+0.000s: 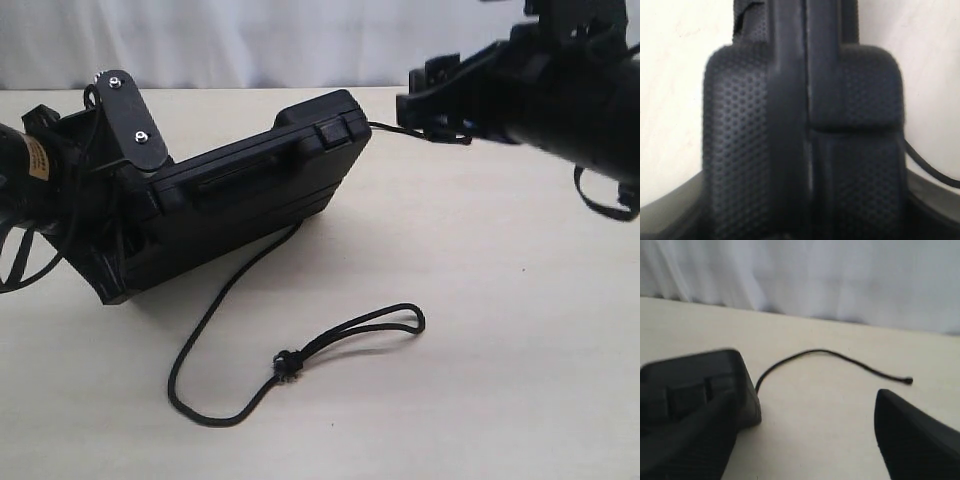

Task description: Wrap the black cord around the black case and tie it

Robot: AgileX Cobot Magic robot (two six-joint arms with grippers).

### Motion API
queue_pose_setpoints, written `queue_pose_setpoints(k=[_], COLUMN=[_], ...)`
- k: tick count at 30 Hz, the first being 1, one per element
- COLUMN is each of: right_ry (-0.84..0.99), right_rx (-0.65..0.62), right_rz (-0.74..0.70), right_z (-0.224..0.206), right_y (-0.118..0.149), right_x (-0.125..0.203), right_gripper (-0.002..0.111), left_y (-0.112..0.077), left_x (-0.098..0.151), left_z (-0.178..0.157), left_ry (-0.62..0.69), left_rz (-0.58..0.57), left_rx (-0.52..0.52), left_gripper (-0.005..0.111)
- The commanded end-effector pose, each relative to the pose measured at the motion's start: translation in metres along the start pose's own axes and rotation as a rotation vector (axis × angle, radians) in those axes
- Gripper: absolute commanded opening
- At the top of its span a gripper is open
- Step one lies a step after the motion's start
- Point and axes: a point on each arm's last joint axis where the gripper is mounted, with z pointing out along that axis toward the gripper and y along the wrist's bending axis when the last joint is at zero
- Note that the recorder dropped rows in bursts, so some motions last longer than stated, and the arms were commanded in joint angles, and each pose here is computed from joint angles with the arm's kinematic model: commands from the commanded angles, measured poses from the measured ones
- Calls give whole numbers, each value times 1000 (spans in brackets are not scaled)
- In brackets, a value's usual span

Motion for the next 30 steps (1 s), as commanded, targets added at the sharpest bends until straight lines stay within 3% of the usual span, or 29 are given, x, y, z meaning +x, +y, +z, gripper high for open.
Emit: queue_pose_setpoints(k=[1,7,9,11,15,18,22,26,30], right_ry=[114,244,326,498,832,911,772,588,557], right_rx=[-26,-496,-595,-544,-208,-163,-173,-62,-26], right_rz=[128,347,294,255,188,288,494,708,696], right_z=[2,0,0,2,8,8,11,8,14], right_y=[-5,6,4,-4,-31,-29,-3,16,42], right_x=[39,55,55,61,78,91,119,145,160], right_gripper=[70,65,59,55,55,55,55,55,55], left_y=[-2,-2,-2,-2,-2,-2,-2,-2,-2], left_x=[2,2,2,2,2,2,2,2,2], left_z=[-1,-1,-1,-1,-1,-1,-1,-1,-1], left_ry=[21,17,17,19,21,21,21,21,21], left_rz=[-22,-22,-22,-22,-22,-22,-46,-46,-46], left_rx=[19,17,17,18,19,19,19,19,19], left_gripper=[0,0,0,0,0,0,0,0,0])
